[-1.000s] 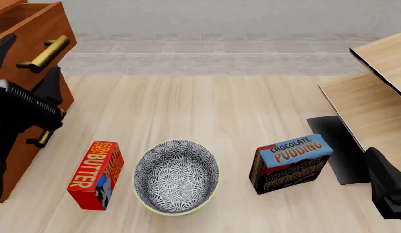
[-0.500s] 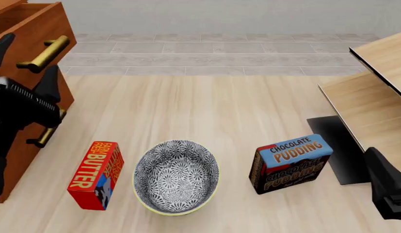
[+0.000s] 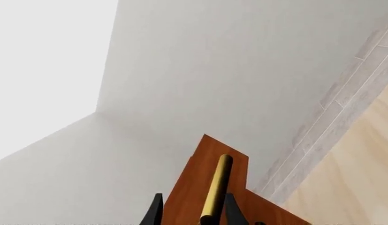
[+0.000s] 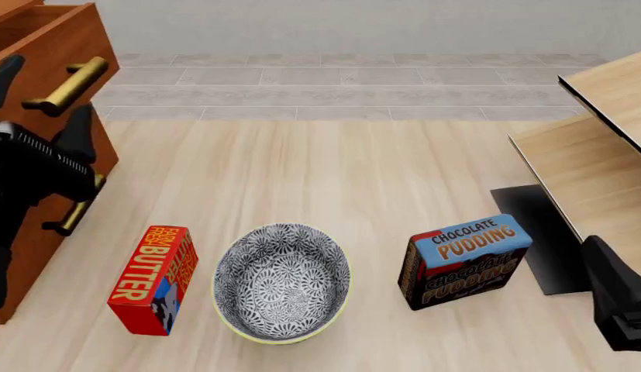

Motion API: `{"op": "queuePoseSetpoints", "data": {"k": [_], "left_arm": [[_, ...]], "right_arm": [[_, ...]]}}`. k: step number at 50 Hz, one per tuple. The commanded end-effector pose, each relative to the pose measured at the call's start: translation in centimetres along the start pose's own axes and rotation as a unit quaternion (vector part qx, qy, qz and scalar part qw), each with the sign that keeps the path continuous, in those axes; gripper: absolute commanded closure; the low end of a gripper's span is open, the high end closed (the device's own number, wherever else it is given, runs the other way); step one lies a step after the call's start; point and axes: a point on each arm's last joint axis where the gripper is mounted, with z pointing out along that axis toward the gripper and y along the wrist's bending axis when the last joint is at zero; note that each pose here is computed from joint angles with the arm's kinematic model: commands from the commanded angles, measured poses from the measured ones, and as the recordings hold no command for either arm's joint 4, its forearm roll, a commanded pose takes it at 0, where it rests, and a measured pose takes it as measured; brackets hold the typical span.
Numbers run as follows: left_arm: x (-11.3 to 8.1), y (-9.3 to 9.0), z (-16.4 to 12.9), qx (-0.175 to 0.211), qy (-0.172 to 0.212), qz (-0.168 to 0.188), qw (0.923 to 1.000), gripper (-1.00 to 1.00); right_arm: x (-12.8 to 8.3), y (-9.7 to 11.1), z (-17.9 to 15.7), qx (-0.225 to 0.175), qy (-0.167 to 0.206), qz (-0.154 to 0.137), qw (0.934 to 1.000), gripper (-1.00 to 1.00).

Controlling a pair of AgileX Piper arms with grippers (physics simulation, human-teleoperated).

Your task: Close the top drawer of the cabinet.

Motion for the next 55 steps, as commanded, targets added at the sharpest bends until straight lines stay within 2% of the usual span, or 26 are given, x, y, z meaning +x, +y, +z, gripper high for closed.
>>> {"op": "queuePoseSetpoints", "data": {"k": [1,55], "left_arm": [[0.8,0.0,0.3,-0.004,0.019,0.000,0.9998,-1.00],[2.9,0.8,0.6,-0.021,0.064,0.006,0.9977,-1.00]], "right_arm": [[0.0,0.0,0.0,0.001,0.001,0.000,1.0000,-1.00],[0.1,0.1,0.0,-0.005,0.004,-0.004,1.0000,-1.00]]}}
